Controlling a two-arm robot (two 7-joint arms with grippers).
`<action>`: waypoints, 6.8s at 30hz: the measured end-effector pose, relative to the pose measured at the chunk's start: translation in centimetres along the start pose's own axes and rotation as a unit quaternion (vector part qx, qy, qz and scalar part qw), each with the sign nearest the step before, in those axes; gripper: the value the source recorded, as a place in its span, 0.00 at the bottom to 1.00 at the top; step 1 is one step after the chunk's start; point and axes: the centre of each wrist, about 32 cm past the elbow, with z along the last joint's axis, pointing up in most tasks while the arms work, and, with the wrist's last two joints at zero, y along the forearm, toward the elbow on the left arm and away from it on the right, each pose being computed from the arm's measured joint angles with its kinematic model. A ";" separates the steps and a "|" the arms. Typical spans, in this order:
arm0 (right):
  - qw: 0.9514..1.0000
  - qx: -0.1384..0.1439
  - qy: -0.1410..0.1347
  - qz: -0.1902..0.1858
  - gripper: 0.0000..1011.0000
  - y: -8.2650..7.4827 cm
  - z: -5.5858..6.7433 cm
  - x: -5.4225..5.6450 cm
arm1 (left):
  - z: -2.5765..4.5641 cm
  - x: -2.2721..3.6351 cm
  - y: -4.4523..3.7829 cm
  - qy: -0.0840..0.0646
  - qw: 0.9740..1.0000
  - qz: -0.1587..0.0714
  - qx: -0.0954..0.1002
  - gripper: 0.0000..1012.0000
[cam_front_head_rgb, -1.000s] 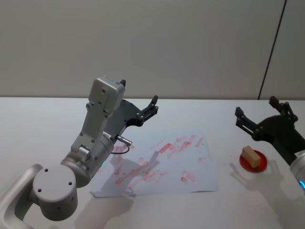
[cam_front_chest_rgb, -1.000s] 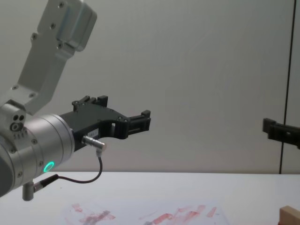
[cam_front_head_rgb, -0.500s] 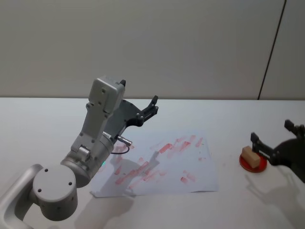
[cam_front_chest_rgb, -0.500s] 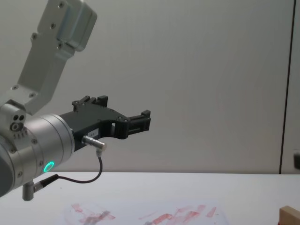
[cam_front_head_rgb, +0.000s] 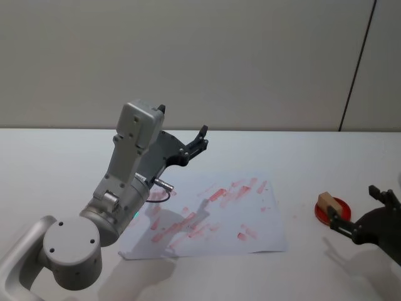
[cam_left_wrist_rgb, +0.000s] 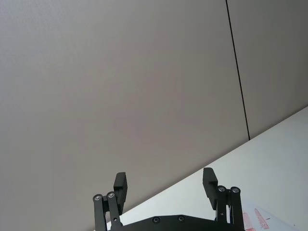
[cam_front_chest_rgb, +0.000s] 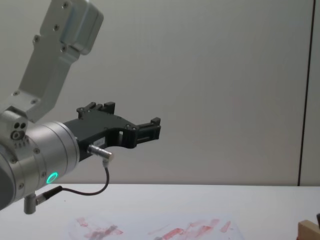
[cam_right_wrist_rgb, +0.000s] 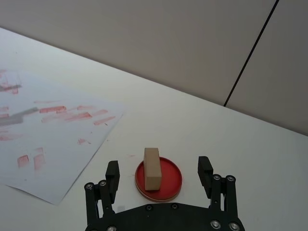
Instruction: Use the one hand to pick up the stamp and affix it onto the A4 paper.
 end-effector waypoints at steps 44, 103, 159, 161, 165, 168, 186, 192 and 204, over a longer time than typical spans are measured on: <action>0.997 -0.069 -0.020 0.008 0.79 6.1 -1.7 -0.5 | 0.00 0.00 0.00 0.000 1.000 0.000 0.000 0.99; 0.999 0.019 0.010 0.042 0.22 8.2 1.5 -1.1 | 0.00 0.00 0.00 0.000 1.000 0.000 0.000 0.99; 0.984 -0.059 -0.022 0.166 0.22 11.7 1.4 -5.8 | 0.00 0.00 0.00 0.000 1.000 0.000 0.000 0.99; 0.986 -0.053 -0.016 0.160 0.22 11.7 1.6 -5.8 | 0.00 0.00 0.00 0.000 1.000 0.000 0.000 0.99; 0.988 -0.037 -0.005 0.151 0.22 11.7 2.4 -5.6 | 0.00 0.00 0.00 0.000 1.000 0.000 0.000 0.99; 0.989 -0.022 0.007 0.144 0.22 11.6 3.1 -5.3 | 0.00 0.00 0.00 0.000 1.000 0.000 0.000 0.99; 0.996 0.000 0.046 0.073 0.22 7.6 4.9 -0.9 | 0.00 0.00 0.00 0.000 1.000 0.000 0.000 0.99; 0.997 -0.014 0.042 0.056 0.22 6.4 4.3 0.1 | 0.00 0.00 0.00 0.000 1.000 0.000 0.000 0.99; 0.998 -0.040 0.019 0.033 0.22 5.8 2.9 1.2 | 0.00 0.00 0.00 0.000 1.000 0.000 0.000 0.99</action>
